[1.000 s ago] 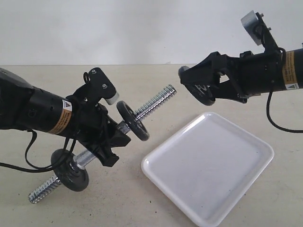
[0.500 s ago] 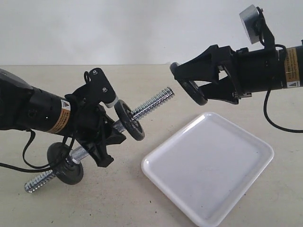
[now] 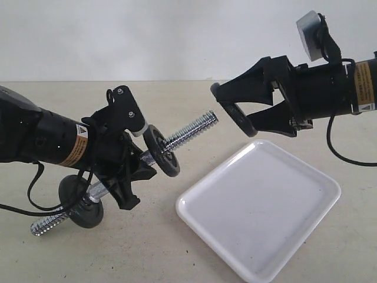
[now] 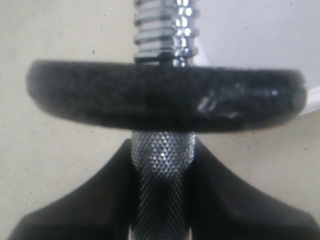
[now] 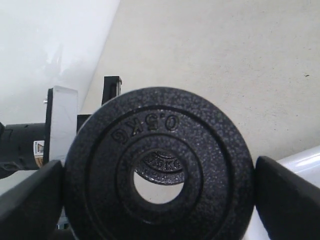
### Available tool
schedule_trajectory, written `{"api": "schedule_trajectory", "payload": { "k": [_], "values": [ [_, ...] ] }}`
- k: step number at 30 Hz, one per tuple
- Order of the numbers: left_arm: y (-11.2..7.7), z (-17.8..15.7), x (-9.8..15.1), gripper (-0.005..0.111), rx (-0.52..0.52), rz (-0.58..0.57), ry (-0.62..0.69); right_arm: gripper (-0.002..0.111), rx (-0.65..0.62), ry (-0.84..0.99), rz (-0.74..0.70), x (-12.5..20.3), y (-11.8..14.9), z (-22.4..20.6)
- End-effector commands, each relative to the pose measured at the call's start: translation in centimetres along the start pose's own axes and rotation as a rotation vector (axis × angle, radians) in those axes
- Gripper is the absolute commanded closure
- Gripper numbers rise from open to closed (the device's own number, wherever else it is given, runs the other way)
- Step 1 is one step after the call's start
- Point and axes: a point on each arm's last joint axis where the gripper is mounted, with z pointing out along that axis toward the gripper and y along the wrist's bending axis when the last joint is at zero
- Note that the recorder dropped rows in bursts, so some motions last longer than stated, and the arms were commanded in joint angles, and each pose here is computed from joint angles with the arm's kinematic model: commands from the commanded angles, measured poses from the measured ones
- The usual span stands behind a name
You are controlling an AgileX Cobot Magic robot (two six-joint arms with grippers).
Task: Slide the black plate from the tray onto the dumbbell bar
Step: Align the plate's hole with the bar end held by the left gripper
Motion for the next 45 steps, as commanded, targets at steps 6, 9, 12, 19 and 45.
{"api": "schedule_trajectory", "payload": {
  "k": [6, 9, 12, 19, 45],
  "values": [
    [0.3, -1.5, -2.1, 0.102, 0.003, 0.002, -0.094, 0.108, -0.046, -0.079, 0.033, -1.1, 1.0, -0.4],
    [0.3, -1.5, -2.1, 0.102, 0.008, 0.001, -0.096, 0.108, -0.03, -0.097, 0.031, -1.3, 0.8, -0.4],
    [0.1, -1.5, -2.1, 0.102, 0.028, 0.002, -0.104, 0.108, 0.041, -0.132, 0.028, -1.6, 0.2, -0.5],
    [-0.5, -1.6, -2.5, 0.102, 0.096, 0.029, -0.136, 0.108, 0.053, -0.126, 0.025, -1.5, 0.1, -0.4],
    [0.0, -1.9, -3.9, 0.102, 0.09, -0.008, -0.217, 0.108, 0.009, -0.073, 0.047, -1.0, 0.5, -0.3]
  ]
}}
